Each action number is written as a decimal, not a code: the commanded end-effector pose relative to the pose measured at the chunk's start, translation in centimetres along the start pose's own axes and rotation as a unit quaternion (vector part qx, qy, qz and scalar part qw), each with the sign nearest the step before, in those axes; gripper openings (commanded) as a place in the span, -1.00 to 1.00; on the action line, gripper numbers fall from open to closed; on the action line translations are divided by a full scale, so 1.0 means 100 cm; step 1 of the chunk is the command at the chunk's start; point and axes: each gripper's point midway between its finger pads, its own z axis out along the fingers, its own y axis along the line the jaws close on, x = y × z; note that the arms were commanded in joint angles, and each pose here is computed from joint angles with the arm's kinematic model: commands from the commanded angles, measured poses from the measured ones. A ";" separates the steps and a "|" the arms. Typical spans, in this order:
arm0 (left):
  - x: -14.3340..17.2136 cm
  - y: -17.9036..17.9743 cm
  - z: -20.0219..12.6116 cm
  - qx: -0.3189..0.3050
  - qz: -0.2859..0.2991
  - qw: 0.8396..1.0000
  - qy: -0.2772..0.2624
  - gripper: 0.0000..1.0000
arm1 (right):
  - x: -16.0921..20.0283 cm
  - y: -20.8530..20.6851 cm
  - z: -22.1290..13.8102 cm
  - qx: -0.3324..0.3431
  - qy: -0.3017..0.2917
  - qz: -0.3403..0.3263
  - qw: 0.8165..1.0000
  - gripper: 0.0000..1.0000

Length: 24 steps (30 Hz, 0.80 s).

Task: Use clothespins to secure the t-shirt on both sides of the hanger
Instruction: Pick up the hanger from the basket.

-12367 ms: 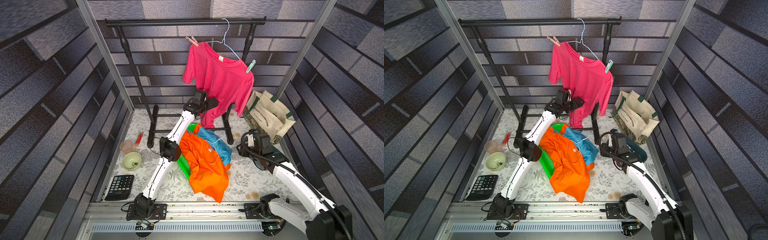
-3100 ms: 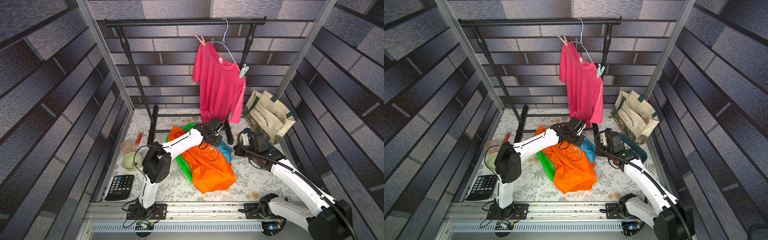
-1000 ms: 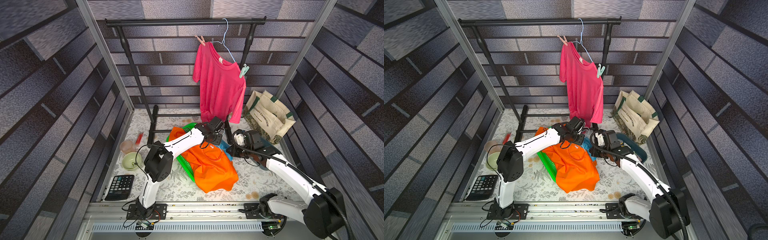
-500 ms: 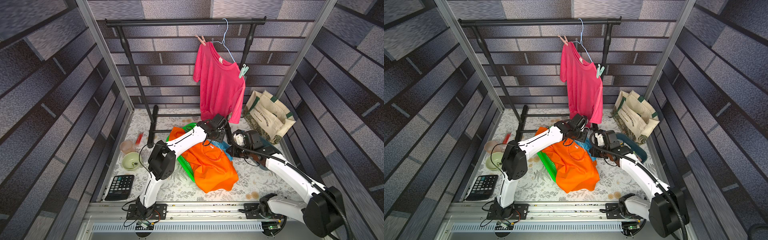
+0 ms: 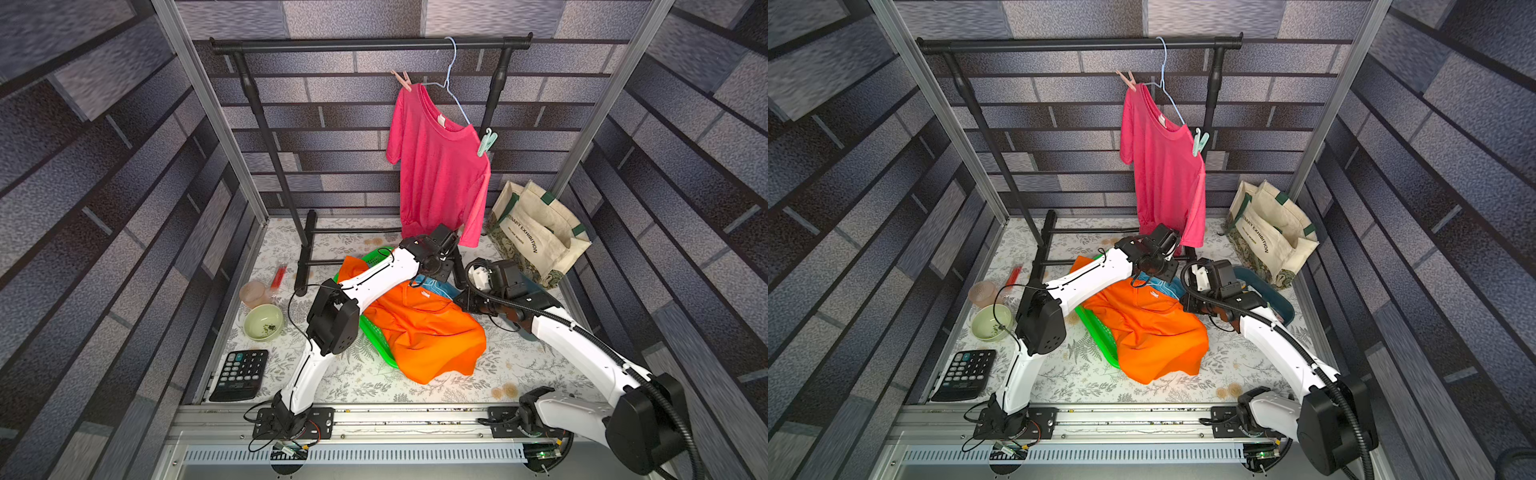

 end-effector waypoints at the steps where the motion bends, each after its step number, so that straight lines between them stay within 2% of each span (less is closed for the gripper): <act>1: -0.025 -0.008 -0.045 -0.001 0.001 0.999 -0.048 -0.90 | 0.000 -0.002 -0.004 0.004 -0.004 0.000 1.000 -0.81; 6: -0.032 0.000 -0.086 -0.028 0.009 0.996 -0.089 -0.95 | -0.002 -0.001 -0.010 0.009 -0.012 -0.002 1.000 -0.81; 13: -0.038 0.020 -0.170 -0.085 0.028 0.981 -0.173 -0.98 | -0.013 -0.002 -0.032 0.040 -0.040 -0.016 0.998 -0.81; 17: -0.038 0.040 -0.218 -0.136 0.041 0.966 -0.218 -1.00 | -0.028 0.013 -0.057 0.035 -0.070 -0.033 0.996 -0.78; 24: -0.050 0.078 -0.303 -0.235 0.081 0.928 -0.278 -1.00 | -0.054 0.067 -0.119 -0.025 -0.118 -0.072 0.990 -0.60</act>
